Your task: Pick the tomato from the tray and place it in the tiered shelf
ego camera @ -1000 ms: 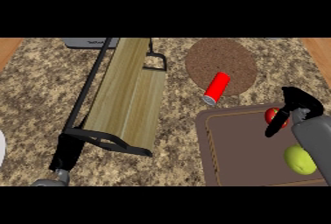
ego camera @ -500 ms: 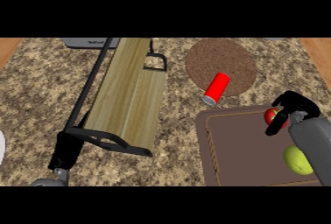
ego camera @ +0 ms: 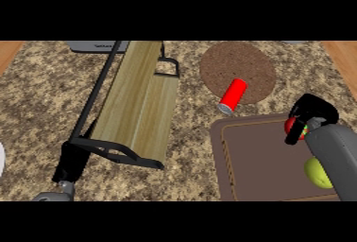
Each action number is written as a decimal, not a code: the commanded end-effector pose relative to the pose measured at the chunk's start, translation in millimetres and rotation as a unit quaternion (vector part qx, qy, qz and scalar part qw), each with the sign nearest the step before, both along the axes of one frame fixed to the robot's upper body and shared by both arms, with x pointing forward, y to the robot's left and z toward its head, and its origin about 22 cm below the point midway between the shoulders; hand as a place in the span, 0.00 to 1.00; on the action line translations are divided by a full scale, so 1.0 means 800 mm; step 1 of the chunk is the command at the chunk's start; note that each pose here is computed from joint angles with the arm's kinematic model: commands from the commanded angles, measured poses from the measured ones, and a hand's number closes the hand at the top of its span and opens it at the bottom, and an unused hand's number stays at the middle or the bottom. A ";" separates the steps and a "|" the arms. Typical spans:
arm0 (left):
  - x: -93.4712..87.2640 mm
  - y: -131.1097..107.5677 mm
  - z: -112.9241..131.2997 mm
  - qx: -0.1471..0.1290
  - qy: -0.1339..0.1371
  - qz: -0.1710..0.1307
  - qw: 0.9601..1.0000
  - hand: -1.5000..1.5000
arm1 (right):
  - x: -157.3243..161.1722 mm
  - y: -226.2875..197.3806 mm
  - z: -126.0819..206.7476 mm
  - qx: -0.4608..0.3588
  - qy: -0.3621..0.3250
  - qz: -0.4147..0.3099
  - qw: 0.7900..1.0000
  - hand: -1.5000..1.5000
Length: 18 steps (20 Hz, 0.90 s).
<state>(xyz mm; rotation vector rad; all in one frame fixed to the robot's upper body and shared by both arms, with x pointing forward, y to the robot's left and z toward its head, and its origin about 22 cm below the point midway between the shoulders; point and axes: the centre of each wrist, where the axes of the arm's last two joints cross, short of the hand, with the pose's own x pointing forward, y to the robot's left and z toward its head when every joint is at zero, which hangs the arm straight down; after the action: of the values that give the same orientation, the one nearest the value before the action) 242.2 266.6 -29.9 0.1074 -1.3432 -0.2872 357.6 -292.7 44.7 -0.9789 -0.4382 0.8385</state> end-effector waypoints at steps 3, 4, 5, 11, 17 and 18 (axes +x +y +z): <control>0.004 0.000 -0.019 0.004 0.019 0.011 1.000 0.50 | -0.017 0.020 0.029 -0.033 -0.037 -0.003 0.999 1.00; -0.011 0.009 -0.022 0.001 0.011 0.000 1.000 0.50 | 0.010 0.010 0.012 -0.023 -0.057 -0.014 0.998 1.00; -0.005 0.014 -0.004 0.008 0.009 0.003 1.000 0.50 | -0.003 0.004 0.038 -0.035 -0.057 -0.011 0.998 1.00; 0.008 -0.019 -0.004 -0.006 0.000 -0.039 0.999 0.50 | 0.007 0.140 0.098 0.085 -0.117 0.420 0.896 1.00; 0.015 -0.010 0.000 -0.005 0.003 -0.024 1.000 0.50 | 0.004 0.142 0.186 0.143 -0.204 0.644 0.723 1.00; 0.016 -0.018 0.002 0.003 -0.001 -0.026 1.000 0.50 | 0.010 0.121 0.197 0.147 -0.218 0.655 0.709 1.00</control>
<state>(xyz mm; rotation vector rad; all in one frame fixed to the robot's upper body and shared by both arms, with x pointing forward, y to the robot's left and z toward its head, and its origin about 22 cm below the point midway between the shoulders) 253.4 254.4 -26.3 0.0590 -1.3656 -0.3373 364.6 -183.9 164.5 -0.5594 -1.4887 1.5842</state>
